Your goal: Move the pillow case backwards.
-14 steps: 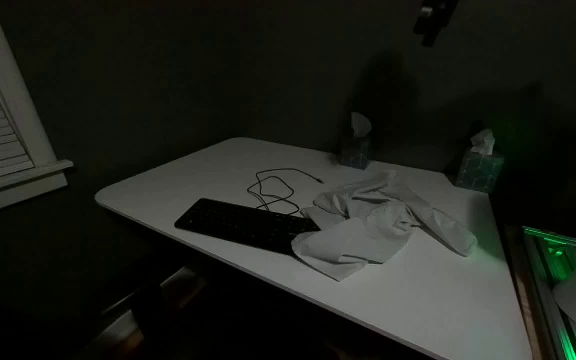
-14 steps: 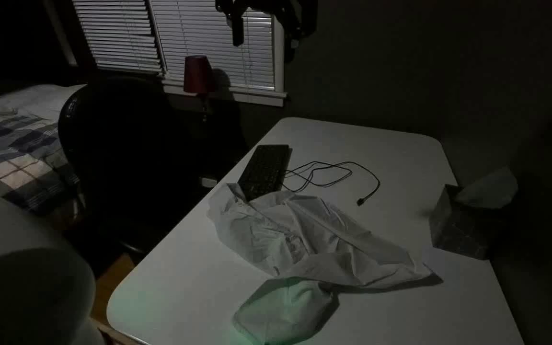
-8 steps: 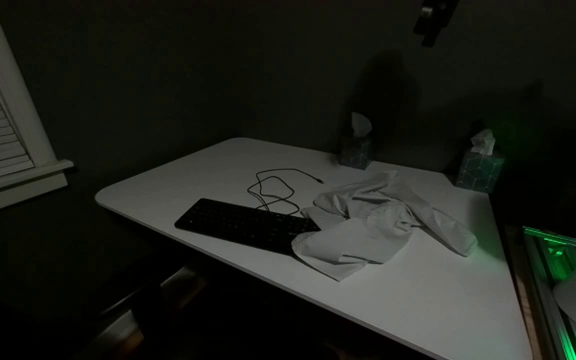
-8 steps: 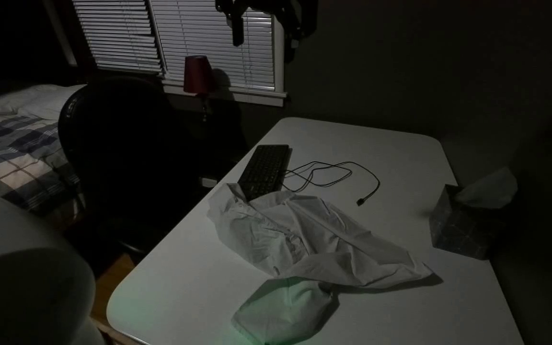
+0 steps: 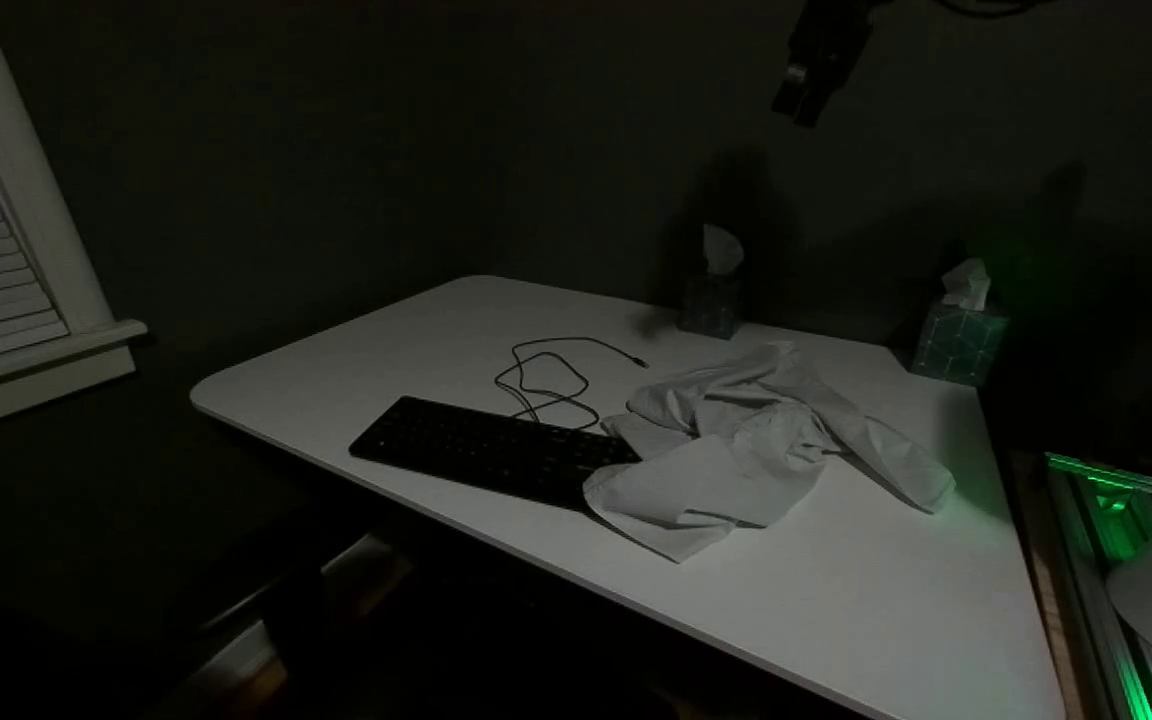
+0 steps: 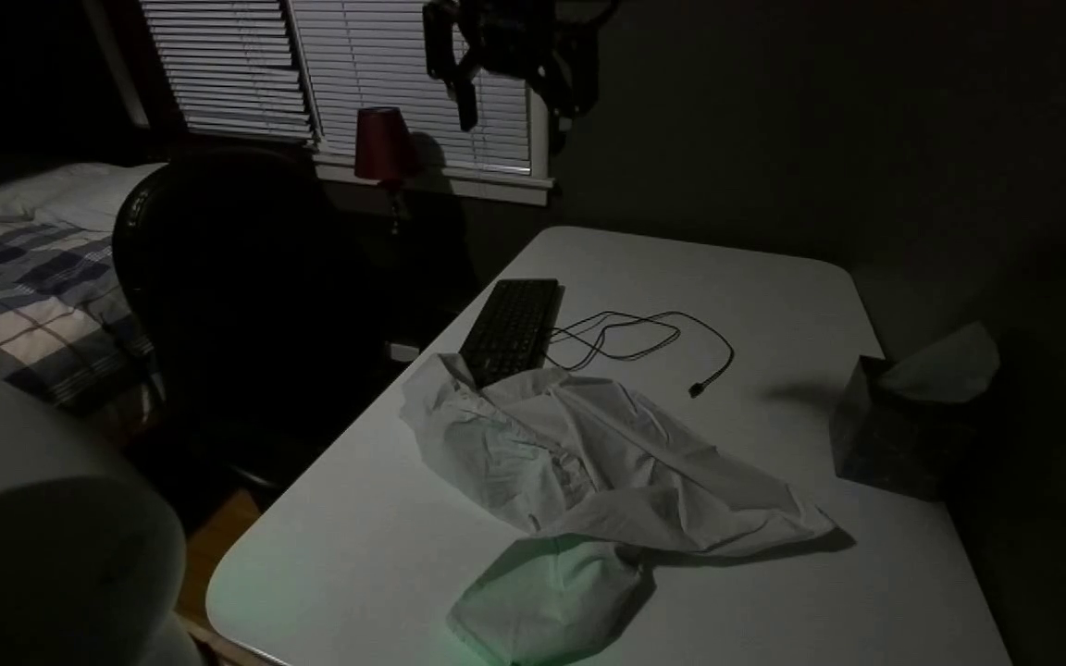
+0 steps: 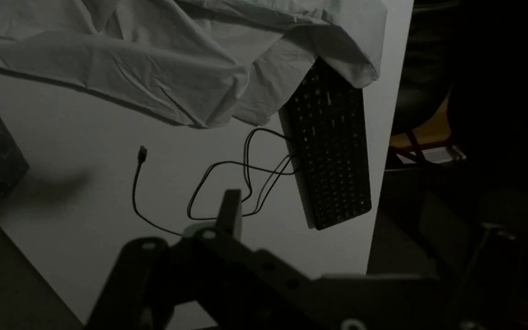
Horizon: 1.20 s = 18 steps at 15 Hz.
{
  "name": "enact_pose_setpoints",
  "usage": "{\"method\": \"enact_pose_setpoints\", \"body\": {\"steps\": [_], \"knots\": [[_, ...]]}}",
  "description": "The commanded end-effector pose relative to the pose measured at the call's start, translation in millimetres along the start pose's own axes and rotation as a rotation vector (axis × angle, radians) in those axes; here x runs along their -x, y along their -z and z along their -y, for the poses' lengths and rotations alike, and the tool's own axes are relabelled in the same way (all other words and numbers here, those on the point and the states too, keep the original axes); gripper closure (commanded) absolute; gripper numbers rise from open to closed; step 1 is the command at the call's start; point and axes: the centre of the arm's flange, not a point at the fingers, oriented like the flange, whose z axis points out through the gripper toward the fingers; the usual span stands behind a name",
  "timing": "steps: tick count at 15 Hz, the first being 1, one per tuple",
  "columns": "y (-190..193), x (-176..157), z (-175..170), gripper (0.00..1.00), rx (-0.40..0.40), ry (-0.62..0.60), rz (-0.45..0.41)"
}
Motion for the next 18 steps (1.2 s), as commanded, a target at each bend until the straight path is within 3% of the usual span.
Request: {"method": "enact_pose_setpoints", "body": {"steps": [1,4,13,18], "knots": [[-68,1,15,0.0,0.033,0.1,0.031],[-122,9,22,0.0,0.035,0.16,0.095],[-280,23,14,0.0,0.246,0.263,0.135],[-336,41,-9,0.0,0.324,0.298,0.239]]}}
